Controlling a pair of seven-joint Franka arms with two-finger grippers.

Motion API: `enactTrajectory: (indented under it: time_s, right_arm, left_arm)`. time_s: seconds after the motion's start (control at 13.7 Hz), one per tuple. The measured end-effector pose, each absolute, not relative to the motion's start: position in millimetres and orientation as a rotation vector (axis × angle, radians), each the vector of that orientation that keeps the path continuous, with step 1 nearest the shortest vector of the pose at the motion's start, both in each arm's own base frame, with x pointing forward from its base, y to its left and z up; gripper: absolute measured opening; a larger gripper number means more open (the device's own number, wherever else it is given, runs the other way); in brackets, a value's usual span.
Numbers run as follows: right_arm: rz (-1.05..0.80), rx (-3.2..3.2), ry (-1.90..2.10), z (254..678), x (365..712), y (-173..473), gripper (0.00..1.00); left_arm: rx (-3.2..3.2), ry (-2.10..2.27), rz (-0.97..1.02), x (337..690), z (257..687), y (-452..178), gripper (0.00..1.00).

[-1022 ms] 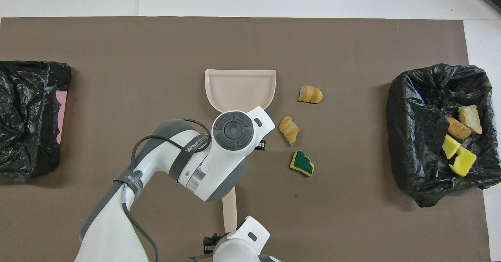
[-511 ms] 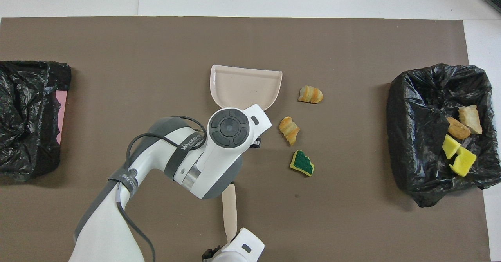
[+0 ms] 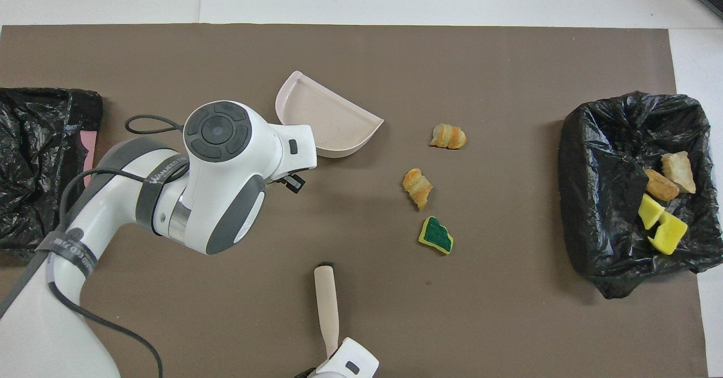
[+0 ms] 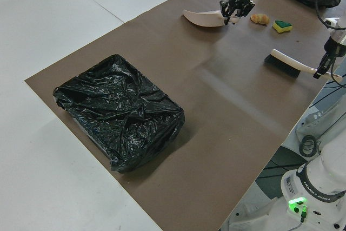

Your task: Sweep and dump trash in bin

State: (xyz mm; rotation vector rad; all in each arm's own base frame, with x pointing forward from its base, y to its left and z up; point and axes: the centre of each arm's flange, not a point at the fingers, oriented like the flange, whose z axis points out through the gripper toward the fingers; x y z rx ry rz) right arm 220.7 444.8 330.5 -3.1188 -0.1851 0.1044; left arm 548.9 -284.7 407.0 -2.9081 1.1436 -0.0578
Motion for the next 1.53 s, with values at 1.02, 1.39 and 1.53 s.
enactTrajectory:
  time_s: [1.02, 1.39, 1.53]
  right_arm:
    - [0.177, -3.173, 0.24, 391.6, 375.0, 324.8, 0.26]
    - [0.311, -3.267, 0.558, 378.5, 382.1, 282.4, 0.26]
    - [0.345, -3.284, 0.665, 371.2, 369.7, 270.7, 0.26]
  left_arm:
    - [-2.274, 2.009, 0.04, 546.6, 349.5, -175.2, 0.32]
    - [-2.256, 2.032, 0.06, 540.1, 347.3, -174.9, 0.5]
    - [-2.248, 2.042, 0.059, 538.6, 347.2, -179.2, 0.7]
